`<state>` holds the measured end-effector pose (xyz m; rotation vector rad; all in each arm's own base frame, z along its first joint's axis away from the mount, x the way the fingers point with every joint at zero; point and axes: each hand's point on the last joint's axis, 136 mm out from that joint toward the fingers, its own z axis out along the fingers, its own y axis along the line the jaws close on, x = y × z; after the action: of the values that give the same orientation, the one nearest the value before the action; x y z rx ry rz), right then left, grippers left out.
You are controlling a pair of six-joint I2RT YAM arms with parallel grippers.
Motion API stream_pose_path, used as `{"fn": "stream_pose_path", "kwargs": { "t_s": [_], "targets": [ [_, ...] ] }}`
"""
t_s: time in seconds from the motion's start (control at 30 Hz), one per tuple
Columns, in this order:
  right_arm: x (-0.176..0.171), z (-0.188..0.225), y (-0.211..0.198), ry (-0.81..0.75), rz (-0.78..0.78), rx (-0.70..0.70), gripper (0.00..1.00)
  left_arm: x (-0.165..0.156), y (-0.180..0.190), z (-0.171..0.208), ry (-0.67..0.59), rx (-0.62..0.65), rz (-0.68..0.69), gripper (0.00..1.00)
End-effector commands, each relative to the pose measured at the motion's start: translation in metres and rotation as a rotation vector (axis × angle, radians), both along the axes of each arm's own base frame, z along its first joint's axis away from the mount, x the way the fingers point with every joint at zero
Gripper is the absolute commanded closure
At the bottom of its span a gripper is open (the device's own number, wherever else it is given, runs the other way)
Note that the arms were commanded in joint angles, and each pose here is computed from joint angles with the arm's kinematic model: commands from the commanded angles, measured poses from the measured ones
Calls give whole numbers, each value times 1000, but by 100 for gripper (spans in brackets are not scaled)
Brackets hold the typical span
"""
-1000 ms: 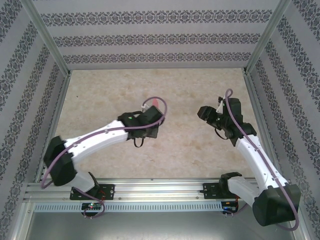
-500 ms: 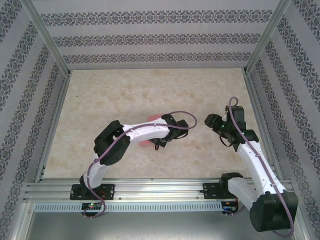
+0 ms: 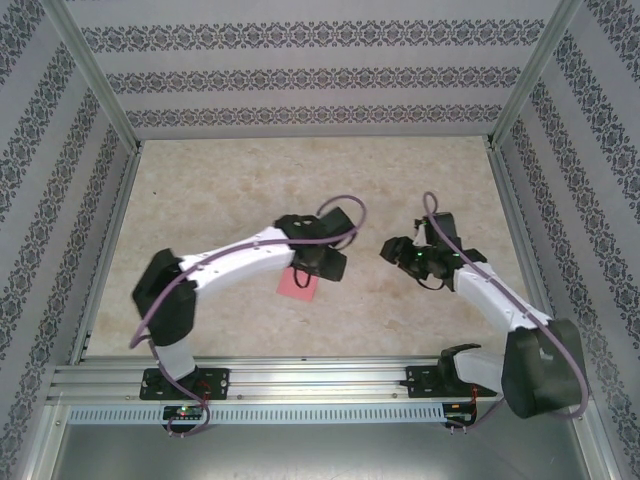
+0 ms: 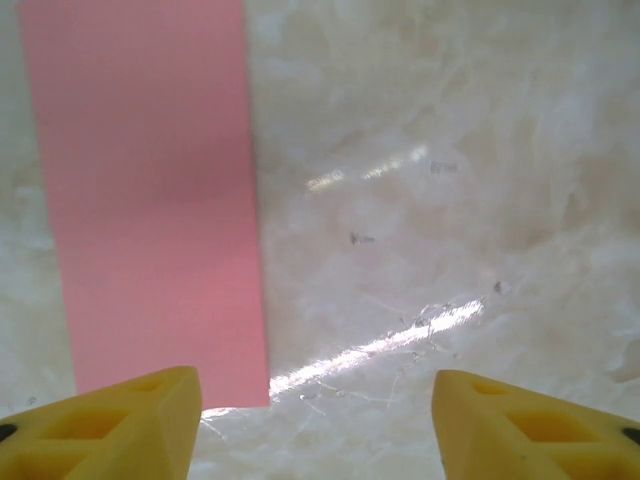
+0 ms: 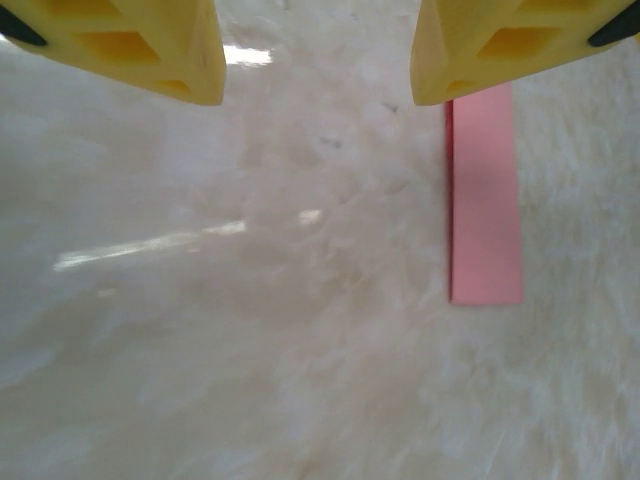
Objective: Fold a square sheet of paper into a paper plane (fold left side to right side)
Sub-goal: Turn over the paper at the center of the table.
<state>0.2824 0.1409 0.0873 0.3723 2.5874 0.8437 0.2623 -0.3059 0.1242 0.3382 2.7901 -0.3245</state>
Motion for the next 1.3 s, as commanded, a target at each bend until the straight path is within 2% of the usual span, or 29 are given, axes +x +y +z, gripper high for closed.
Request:
{"fn": "stream_pose_path", "kwargs": {
  "t_s": [0.0, 0.17, 0.27, 0.47, 0.73, 0.97, 1.27],
  "targets": [
    [22, 22, 55, -101, 95, 108, 48, 19, 18, 6, -6, -183, 78, 31],
    [42, 16, 112, -118, 182, 124, 48, 31, 65, -1, -8, -322, 221, 22],
    [55, 6, 133, -115, 199, 133, 48, 34, 75, -5, 5, -417, 266, 19],
    [73, -17, 156, -83, 224, 131, 48, 38, 89, -25, 48, -489, 327, 18],
    [83, -45, 163, -35, 263, 81, 49, 38, 94, -37, 69, -477, 345, 18],
    [81, -71, 151, 31, 285, -15, 50, 40, 90, -48, 101, -477, 344, 19],
    [82, -89, 141, 70, 329, -65, 52, 46, 78, -62, 148, -505, 333, 28]
  ]
}}
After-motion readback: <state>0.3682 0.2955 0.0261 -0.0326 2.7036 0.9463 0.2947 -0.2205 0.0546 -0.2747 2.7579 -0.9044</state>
